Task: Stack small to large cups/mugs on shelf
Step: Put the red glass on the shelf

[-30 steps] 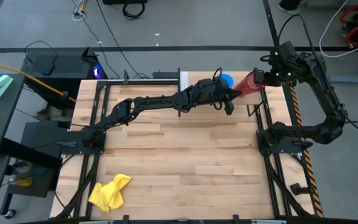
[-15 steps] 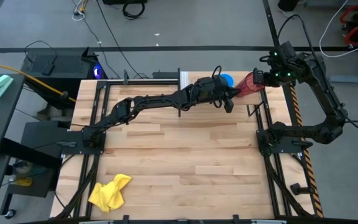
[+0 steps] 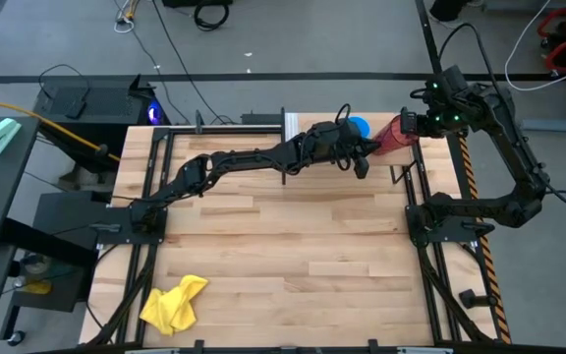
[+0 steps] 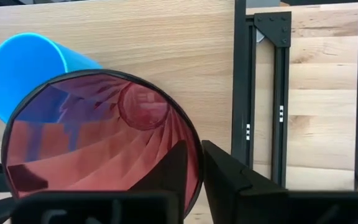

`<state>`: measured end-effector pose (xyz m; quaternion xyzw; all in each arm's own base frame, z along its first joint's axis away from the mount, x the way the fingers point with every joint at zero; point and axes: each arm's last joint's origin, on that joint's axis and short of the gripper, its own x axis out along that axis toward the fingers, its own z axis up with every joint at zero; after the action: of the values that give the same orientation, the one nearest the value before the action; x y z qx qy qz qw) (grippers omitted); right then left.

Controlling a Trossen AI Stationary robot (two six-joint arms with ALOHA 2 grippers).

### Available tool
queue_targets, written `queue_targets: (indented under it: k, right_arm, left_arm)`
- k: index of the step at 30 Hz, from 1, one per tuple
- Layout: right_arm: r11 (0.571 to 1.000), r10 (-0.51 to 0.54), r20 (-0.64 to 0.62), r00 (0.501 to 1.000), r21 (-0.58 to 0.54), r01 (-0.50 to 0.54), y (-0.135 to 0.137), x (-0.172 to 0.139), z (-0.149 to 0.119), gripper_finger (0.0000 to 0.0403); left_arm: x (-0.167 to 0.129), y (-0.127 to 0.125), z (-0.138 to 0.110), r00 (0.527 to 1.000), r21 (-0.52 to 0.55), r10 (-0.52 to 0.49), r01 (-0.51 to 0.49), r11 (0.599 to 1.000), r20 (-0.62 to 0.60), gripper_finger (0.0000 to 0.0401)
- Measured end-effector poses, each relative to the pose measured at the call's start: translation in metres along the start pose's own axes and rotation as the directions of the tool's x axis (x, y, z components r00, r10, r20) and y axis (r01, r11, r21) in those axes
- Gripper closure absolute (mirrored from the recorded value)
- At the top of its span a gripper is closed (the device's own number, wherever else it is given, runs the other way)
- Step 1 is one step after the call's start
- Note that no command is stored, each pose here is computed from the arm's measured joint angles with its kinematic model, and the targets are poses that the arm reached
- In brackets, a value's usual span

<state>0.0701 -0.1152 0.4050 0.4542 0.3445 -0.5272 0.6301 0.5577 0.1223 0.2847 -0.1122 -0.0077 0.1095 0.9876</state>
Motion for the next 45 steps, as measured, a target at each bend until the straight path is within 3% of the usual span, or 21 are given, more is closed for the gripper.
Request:
queue_targets:
  k: [8, 16, 25, 42, 45]
  right_arm:
    - [1.0, -0.001, 0.039, 0.999, -0.007, 0.001, 0.0, -0.007, 0.001, 0.0325]
    - [1.0, 0.02, 0.118, 0.993, -0.005, -0.02, 0.0, -0.026, 0.003, 0.0324]
    - [1.0, 0.024, 0.124, 0.992, -0.014, -0.022, 0.0, -0.028, 0.003, 0.0323]
    - [0.992, 0.102, 0.192, 0.976, -0.092, -0.086, -0.013, -0.049, -0.02, 0.0339]
    - [0.983, 0.133, 0.172, 0.976, -0.147, -0.108, -0.01, -0.049, -0.022, 0.0344]
  left_arm:
    - [0.0, 0.0, 0.0, 1.0, -0.013, -0.003, 0.003, 1.0, -0.002, 0.0366]
    - [0.0, 0.0, -0.002, 1.0, -0.026, -0.009, 0.009, 1.0, -0.028, 0.0369]
    - [0.0, 0.0, -0.003, 0.999, -0.034, -0.009, 0.007, 0.999, -0.034, 0.0367]
    - [0.0, 0.009, -0.001, 0.999, -0.053, 0.008, -0.01, 0.999, -0.033, 0.0367]
    - [0.0, 0.011, -0.001, 0.999, -0.053, 0.011, -0.012, 0.999, -0.035, 0.0371]
